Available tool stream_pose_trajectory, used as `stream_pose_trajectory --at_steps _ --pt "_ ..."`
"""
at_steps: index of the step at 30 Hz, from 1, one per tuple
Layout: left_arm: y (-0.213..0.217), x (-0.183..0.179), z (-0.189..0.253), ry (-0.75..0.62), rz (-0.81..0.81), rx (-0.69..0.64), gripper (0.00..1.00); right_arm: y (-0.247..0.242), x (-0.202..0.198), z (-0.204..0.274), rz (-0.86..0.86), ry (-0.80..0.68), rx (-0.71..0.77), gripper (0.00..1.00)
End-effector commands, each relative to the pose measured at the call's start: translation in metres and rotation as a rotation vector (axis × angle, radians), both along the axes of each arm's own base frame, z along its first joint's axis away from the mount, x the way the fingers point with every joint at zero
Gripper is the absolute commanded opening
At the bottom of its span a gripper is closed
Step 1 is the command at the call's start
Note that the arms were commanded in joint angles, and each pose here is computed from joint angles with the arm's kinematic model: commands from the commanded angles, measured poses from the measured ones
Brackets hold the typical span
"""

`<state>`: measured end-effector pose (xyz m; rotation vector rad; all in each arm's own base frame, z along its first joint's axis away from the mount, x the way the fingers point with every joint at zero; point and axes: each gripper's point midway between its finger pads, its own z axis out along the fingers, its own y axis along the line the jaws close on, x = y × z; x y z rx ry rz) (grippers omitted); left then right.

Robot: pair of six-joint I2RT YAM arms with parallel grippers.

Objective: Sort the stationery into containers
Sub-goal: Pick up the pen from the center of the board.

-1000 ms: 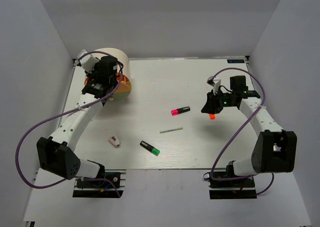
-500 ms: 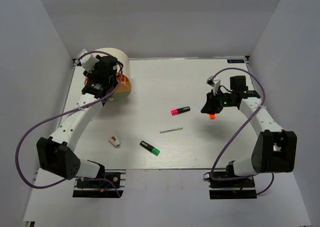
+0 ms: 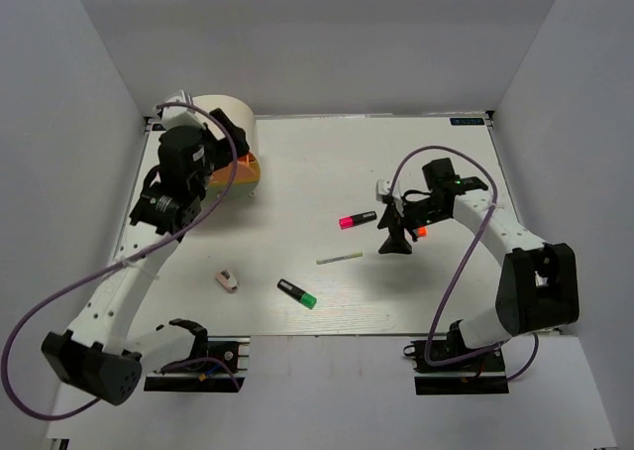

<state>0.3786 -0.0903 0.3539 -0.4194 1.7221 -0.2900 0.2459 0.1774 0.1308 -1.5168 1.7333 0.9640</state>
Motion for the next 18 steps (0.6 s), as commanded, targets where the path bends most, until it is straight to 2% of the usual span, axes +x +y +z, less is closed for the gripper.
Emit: stream_pose_trajectory --at_steps 1,5,10,18 --pt "-0.017 -0.040 -0.026 0.086 -0.205 0.066 0.99 0.021 0.002 -0.004 0.149 -0.141 -0.022 0.76" --pt "-0.017 -0.079 -0.075 0.190 -0.260 0.034 0.99 0.044 0.007 -0.017 0.179 -0.159 -0.064 0.76" --pt "-0.005 -0.118 -0.131 0.314 -0.181 -0.099 0.99 0.077 0.012 -0.036 0.245 -0.156 -0.140 0.76" --pt "0.003 -0.147 -0.188 0.455 -0.069 -0.230 0.99 0.104 0.006 -0.066 0.328 -0.179 -0.267 0.70"
